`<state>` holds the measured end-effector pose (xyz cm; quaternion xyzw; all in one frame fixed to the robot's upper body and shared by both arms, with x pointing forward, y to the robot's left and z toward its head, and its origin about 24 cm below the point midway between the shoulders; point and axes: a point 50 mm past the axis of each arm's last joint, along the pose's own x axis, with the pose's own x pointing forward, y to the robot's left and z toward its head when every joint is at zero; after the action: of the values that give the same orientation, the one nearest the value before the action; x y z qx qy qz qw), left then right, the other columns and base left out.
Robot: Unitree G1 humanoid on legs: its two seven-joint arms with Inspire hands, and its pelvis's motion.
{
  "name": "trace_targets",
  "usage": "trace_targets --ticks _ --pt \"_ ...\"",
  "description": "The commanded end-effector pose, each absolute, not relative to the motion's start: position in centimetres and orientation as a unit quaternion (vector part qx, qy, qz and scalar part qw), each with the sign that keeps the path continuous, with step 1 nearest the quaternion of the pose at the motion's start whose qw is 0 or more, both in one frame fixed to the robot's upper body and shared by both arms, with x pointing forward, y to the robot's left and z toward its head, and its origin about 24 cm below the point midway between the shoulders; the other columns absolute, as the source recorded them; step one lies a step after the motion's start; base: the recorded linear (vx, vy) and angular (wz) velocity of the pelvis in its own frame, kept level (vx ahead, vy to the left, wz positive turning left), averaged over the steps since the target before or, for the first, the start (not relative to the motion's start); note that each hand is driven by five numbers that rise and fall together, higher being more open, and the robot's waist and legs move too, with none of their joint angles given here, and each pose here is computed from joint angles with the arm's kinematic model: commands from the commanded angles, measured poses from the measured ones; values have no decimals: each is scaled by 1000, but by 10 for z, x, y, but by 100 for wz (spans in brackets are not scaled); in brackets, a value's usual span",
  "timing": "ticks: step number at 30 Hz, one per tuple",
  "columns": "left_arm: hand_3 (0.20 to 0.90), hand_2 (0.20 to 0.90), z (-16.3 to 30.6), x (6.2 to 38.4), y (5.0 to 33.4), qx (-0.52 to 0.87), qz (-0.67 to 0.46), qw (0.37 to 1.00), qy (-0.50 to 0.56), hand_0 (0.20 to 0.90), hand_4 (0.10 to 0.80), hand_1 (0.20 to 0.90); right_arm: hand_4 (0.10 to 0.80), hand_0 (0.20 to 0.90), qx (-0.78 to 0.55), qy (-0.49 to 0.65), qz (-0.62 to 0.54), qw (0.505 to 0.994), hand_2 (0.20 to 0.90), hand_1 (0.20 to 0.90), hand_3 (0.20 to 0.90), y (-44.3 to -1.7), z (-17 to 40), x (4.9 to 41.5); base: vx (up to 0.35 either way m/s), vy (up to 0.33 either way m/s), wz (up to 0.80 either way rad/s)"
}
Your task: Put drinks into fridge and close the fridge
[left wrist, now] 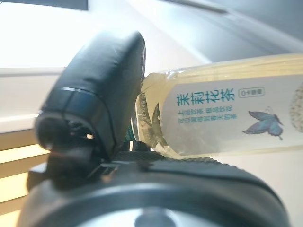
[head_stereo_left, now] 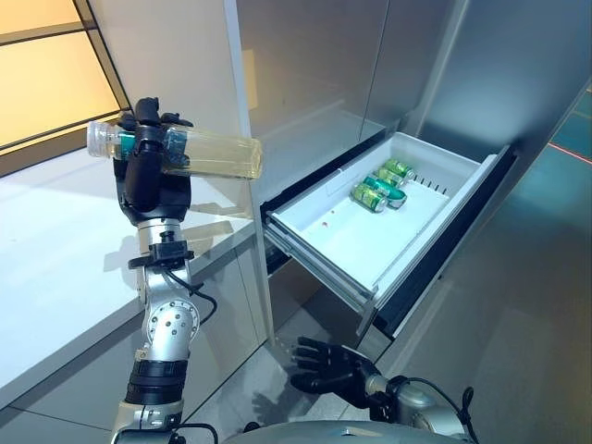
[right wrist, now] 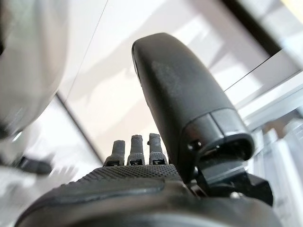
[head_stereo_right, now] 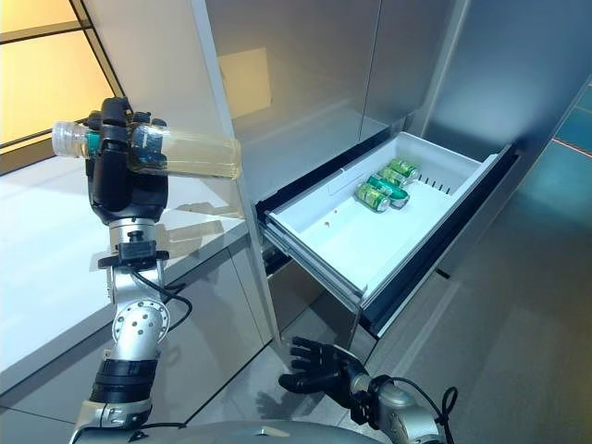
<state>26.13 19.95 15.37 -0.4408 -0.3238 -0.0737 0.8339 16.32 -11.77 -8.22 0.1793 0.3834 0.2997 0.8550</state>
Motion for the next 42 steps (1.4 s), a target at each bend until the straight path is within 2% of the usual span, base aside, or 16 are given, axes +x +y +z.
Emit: trace_targets --ticks 1,4,7,14,18,22,31,42 --pt "200 300 214 246 190 -393 -198 775 -453 300 100 300 800 900 289 269 374 839 900 900 900 -91 -32 195 -41 -2 -2" --pt "200 300 211 245 189 -396 -204 775 -448 300 100 300 800 900 366 264 384 805 900 900 900 -83 -21 193 -36 3 -3" --pt "200 300 209 242 189 -393 -209 777 -444 300 100 300 800 900 359 225 419 803 900 900 900 -77 -6 190 -34 16 -16" --pt "200 300 216 242 191 -392 -224 773 -446 300 100 300 800 900 204 -16 466 861 900 900 900 -105 93 222 -57 35 -13" --pt "200 300 232 248 188 -391 -232 769 -450 300 100 300 800 900 92 -189 421 882 900 900 900 -127 174 250 -44 31 -20" --pt "200 300 243 249 187 -392 -231 768 -450 300 100 300 800 900 7 -265 385 884 900 900 900 -138 210 251 -16 2 -19" --pt "200 300 251 251 175 -404 -241 769 -434 300 100 300 800 900 -184 -249 344 887 900 900 900 -145 226 259 -3 -6 -4" --pt "200 300 258 261 149 -397 -241 779 -420 300 100 300 800 900 -294 -237 343 860 900 900 900 -119 238 277 0 0 0"
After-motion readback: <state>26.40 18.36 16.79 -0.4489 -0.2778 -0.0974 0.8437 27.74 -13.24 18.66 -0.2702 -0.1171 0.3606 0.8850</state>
